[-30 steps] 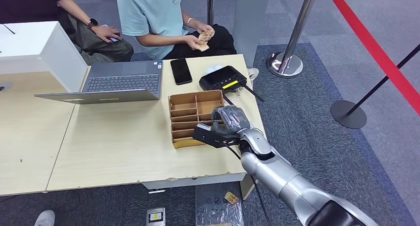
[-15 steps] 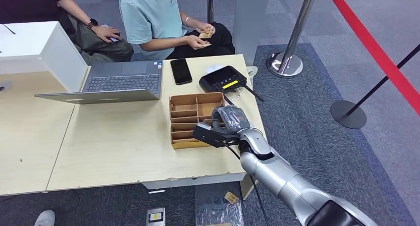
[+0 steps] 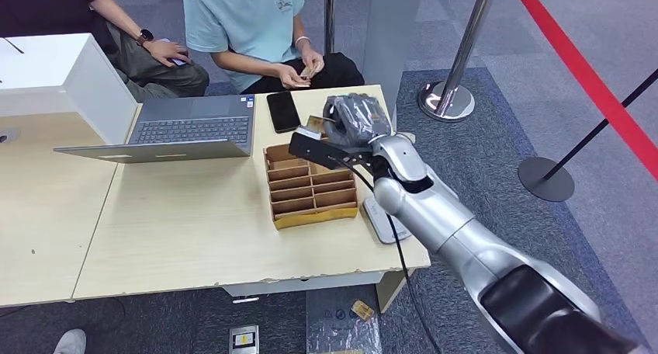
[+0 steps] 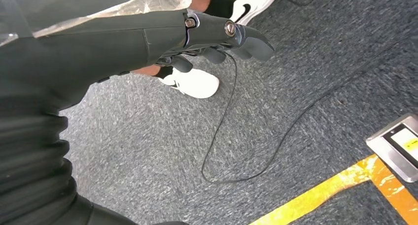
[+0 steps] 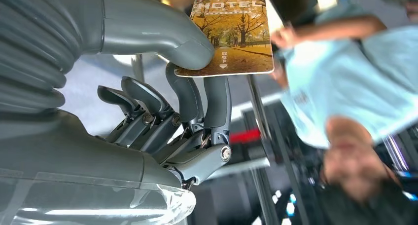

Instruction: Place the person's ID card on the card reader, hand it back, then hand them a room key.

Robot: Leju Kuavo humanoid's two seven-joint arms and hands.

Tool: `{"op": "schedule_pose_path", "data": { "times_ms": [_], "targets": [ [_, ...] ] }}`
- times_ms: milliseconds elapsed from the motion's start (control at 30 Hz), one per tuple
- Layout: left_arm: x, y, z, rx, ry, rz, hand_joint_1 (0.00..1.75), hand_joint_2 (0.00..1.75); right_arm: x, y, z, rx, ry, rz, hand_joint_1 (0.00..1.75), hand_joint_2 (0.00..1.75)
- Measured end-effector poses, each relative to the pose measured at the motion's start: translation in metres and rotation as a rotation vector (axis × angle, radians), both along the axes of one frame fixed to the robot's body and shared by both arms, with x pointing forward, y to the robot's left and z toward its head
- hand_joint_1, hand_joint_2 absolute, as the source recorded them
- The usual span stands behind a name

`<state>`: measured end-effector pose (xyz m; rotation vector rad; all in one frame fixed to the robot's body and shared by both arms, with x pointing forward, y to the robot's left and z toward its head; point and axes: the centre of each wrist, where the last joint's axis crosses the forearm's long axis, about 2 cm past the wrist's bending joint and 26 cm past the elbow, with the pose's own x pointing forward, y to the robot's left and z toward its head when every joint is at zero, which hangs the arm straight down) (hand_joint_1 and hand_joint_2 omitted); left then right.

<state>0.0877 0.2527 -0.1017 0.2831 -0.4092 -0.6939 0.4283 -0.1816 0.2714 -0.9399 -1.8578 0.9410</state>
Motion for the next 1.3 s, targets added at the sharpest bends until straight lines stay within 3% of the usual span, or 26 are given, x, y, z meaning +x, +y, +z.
{"op": "schedule_pose_path", "data": {
  "times_ms": [233,433,1000,1300],
  "targets": [
    [0.007,-0.001,0.002,-0.004,-0.011,-0.014,0.00,1.75,0.012,0.011,0.050,-0.062,-0.104,0.017,1.75,1.75],
    [0.011,-0.004,0.003,-0.011,-0.010,-0.023,0.00,1.75,0.019,0.023,0.074,-0.174,-0.201,0.003,1.75,1.75],
    [0.011,-0.006,0.003,-0.013,0.004,-0.032,0.00,1.75,0.031,0.040,0.069,-0.524,-0.331,-0.033,1.75,1.75],
    [0.010,-0.011,0.003,-0.028,-0.001,-0.037,0.00,1.75,0.034,0.045,0.071,-0.624,-0.370,-0.039,1.75,1.75]
  ]
}}
